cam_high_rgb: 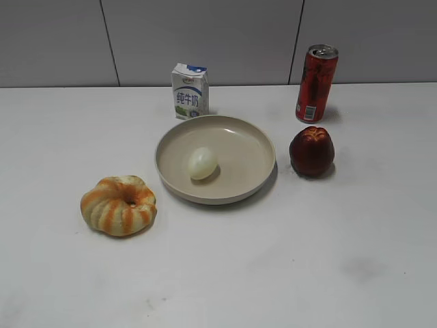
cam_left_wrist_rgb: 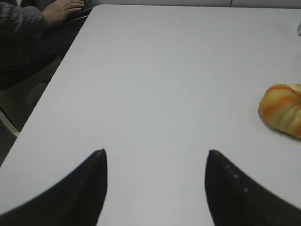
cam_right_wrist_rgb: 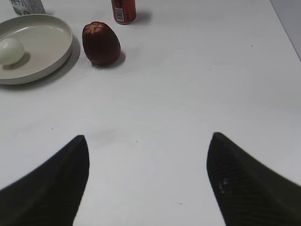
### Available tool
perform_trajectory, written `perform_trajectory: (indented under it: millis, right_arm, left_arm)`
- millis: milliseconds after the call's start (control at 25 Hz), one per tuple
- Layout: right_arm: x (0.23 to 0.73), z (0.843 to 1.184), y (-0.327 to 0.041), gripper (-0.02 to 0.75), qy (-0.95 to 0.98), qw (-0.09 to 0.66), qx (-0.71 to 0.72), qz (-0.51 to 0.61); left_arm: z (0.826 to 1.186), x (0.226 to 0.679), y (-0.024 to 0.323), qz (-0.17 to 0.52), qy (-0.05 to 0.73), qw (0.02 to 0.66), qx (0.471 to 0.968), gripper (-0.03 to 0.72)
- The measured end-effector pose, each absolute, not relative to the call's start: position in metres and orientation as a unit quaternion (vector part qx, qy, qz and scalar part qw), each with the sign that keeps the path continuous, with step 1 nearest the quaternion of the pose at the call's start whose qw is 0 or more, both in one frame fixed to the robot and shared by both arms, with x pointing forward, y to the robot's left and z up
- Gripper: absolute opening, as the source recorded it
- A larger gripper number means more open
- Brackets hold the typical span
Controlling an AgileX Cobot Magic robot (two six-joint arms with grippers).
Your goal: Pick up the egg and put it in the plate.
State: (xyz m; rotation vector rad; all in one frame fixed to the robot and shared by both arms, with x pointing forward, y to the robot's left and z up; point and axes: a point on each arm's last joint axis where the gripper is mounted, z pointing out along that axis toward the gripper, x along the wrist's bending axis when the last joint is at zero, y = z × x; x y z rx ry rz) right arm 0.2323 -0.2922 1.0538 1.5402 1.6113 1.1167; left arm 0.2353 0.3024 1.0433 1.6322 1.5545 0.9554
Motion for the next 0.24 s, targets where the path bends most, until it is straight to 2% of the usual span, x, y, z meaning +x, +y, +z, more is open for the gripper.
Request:
perform_trajectory:
  millis: [240]
  right_arm:
    - [0.2323, 1.0538, -0.2922, 0.588, 0.613, 0.319, 0.586, 0.425]
  left_arm:
    - [1.0433, 0.2351, 0.3024, 0.367, 0.597, 0.34, 0.627, 0.478]
